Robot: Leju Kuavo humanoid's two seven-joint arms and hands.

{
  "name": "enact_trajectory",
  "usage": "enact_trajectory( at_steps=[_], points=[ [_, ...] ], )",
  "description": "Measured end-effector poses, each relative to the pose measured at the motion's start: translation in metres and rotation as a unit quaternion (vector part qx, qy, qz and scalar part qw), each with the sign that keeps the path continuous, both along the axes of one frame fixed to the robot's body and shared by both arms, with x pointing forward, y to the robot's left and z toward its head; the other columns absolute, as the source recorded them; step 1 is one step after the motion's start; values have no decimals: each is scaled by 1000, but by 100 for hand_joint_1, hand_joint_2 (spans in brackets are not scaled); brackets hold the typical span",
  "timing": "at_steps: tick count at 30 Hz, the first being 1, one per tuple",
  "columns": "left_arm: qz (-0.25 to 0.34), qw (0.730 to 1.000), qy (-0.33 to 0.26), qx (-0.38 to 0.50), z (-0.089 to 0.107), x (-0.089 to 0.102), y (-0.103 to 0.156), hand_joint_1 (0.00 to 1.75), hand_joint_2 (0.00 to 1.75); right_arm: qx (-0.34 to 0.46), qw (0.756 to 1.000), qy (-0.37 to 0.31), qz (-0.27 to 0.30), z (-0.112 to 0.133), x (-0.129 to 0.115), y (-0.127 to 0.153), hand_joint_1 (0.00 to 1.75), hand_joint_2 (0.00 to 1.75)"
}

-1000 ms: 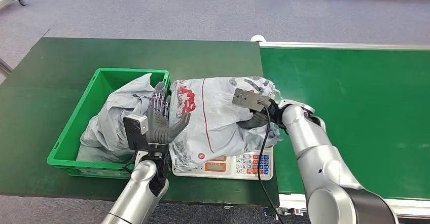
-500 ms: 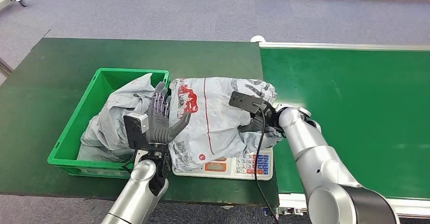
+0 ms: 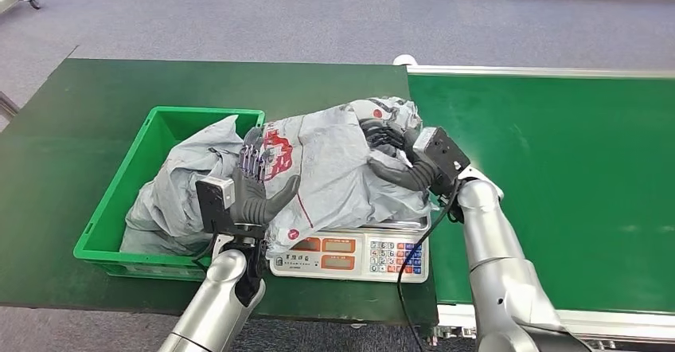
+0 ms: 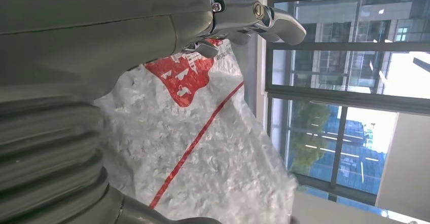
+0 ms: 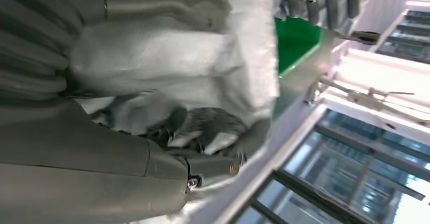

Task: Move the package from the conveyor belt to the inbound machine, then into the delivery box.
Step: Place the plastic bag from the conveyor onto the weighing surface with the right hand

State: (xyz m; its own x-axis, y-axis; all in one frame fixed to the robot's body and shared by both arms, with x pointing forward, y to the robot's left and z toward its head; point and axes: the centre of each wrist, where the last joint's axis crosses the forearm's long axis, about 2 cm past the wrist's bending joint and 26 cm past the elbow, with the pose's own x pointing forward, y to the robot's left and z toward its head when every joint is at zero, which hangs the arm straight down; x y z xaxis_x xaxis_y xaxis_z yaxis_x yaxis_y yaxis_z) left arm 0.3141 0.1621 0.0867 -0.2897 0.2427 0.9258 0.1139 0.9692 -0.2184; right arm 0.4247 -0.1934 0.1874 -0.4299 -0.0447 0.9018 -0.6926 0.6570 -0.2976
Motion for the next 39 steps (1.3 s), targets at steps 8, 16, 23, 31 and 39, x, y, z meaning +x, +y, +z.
enact_trajectory(
  at_steps=[8,16,23,31,39],
  points=[
    [12,1000,0,8,-2,-3,1,0,175,59,997,-58,0,15,-13,-3,0,0],
    [22,1000,0,11,-5,-9,5,0,175,7,998,-56,1,6,-22,-12,0,0],
    [41,999,-2,13,-7,-19,14,0,175,-153,988,-2,-17,-7,-24,-21,0,175],
    [40,999,-1,20,-8,-35,24,0,175,-89,994,-60,-29,-30,-67,-53,0,175],
    [9,999,-38,37,-1,-39,22,0,175,60,980,-157,-109,-3,-127,-98,0,175]
  ],
)
